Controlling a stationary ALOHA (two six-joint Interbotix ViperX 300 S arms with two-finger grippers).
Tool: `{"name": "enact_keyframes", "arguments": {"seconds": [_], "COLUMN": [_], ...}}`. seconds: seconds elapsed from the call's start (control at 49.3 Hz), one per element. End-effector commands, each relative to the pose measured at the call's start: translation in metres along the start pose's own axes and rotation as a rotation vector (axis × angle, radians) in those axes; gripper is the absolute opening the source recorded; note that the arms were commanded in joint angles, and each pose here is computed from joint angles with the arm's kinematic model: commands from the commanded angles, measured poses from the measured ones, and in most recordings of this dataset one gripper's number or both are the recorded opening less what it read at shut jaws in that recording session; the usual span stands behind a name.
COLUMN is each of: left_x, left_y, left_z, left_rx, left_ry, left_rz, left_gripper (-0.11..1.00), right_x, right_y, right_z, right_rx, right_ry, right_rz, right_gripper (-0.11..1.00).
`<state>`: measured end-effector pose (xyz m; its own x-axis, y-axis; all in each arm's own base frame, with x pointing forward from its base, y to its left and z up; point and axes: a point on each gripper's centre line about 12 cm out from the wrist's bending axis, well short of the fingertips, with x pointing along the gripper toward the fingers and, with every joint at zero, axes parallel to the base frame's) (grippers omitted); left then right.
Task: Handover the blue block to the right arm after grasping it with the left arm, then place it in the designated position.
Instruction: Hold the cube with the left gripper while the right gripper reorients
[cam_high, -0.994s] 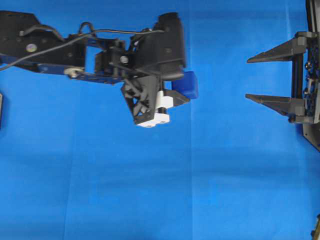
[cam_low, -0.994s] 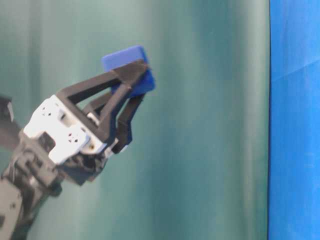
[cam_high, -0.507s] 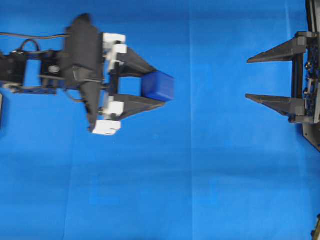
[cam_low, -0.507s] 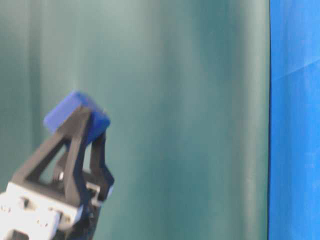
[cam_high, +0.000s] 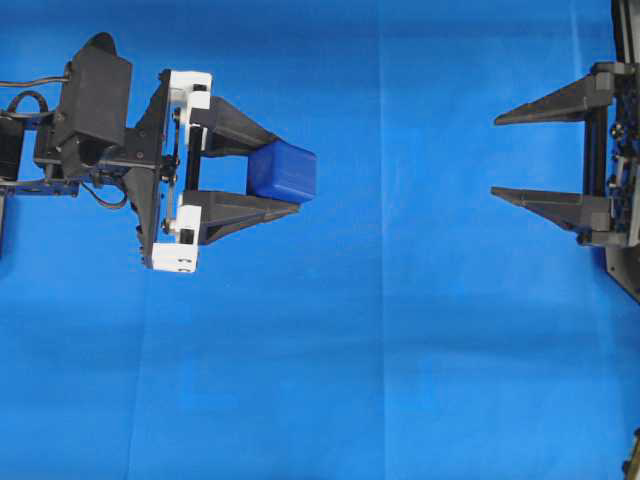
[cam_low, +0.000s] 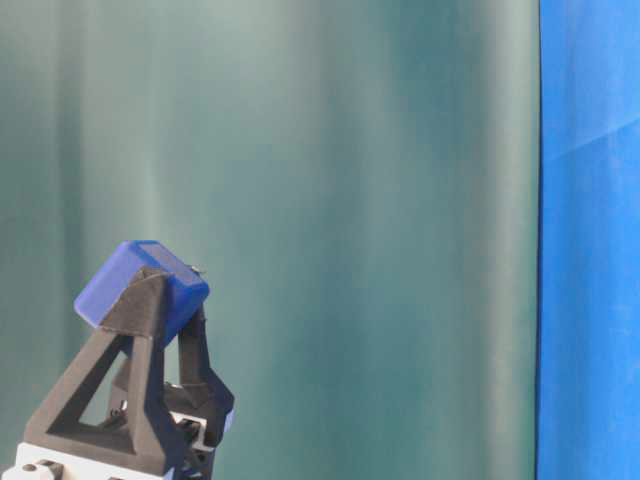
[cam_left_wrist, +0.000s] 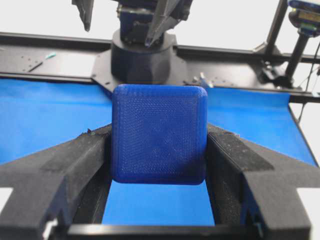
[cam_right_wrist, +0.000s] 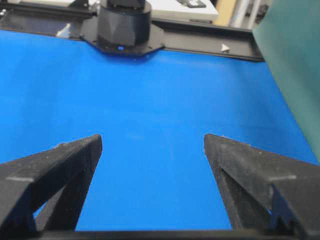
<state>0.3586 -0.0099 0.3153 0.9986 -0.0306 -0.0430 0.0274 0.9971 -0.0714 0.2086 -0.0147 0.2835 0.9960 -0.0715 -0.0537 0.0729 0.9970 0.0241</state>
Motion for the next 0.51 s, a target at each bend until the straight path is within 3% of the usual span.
{"name": "enact_keyframes", "arguments": {"seconds": [0.0, 0.183, 0.325, 0.487], "left_x": [-0.002, -0.002, -0.003, -0.003], "left_y": [-0.002, -0.002, -0.002, -0.003], "left_z": [0.010, 0.010, 0.010, 0.011], "left_rx": [-0.001, -0.003, -0.003, -0.004], "left_ry": [-0.033, -0.033, -0.041, -0.047], "left_rz": [-0.006, -0.006, -0.006, -0.010], "left_gripper": [0.46, 0.46, 0.46, 0.46], "right_x": [0.002, 0.004, 0.004, 0.004], "right_y": [0.000, 0.001, 0.003, 0.006], "right_z": [0.013, 0.020, 0.026, 0.032], "right_rx": [-0.001, -0.056, -0.205, -0.416], "right_ry": [-0.034, -0.029, -0.016, -0.025], "right_rz": [0.001, 0.005, 0.016, 0.033], "right_gripper": [0.96, 0.96, 0.93, 0.93]}}
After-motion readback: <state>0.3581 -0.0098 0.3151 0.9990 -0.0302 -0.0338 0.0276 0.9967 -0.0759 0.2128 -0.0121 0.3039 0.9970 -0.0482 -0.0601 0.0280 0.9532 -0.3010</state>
